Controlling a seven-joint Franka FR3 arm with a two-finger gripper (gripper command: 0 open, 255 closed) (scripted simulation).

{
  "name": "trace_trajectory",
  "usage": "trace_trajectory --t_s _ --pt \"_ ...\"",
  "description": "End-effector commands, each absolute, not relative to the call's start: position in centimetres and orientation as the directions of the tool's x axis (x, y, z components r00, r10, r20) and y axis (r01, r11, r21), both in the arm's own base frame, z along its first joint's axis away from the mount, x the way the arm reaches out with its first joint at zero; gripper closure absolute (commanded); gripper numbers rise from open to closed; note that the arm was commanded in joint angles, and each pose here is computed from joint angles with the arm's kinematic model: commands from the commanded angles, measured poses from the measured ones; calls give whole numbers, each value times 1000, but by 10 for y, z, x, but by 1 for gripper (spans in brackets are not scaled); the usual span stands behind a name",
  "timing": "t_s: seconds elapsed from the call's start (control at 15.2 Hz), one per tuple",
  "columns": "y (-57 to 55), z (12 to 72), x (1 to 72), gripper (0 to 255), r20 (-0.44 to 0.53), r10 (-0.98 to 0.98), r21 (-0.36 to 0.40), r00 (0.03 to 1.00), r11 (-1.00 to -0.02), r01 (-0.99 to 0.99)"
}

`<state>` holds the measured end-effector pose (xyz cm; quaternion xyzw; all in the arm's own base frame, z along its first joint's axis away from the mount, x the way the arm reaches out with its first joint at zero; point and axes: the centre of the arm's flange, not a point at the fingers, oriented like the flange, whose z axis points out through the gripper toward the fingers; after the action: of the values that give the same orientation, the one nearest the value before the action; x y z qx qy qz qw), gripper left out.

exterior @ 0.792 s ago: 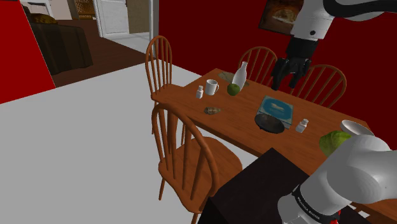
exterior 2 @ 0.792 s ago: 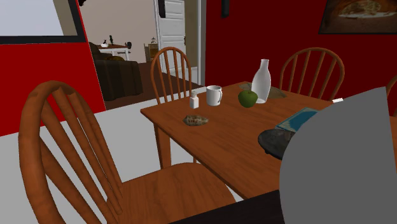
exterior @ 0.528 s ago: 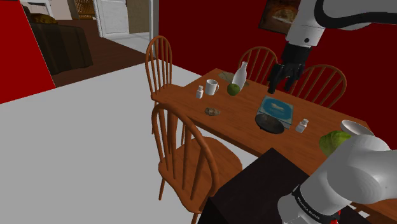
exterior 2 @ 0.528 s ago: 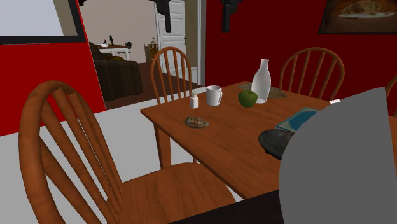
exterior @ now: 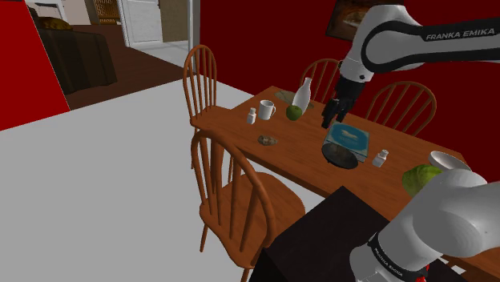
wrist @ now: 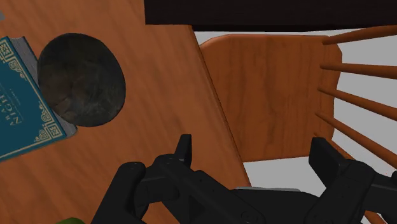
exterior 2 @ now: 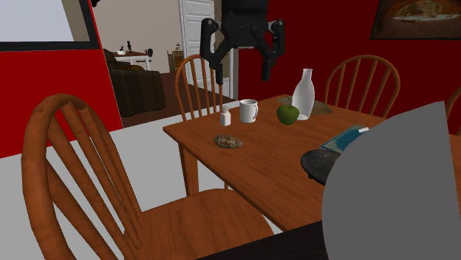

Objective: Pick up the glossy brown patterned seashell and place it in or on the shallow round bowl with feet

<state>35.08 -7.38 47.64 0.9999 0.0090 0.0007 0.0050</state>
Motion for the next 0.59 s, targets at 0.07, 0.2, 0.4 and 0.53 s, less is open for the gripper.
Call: trace_trajectory --t_s 0.07,0.2,0.4,0.53 --pt "-85 446 371 0 29 89 17 996 -996 88" --pt "-92 427 386 0 45 134 22 990 -991 133" --pt "-103 400 409 0 68 201 30 977 -979 200" --pt "-108 382 425 0 84 246 37 966 -969 244"
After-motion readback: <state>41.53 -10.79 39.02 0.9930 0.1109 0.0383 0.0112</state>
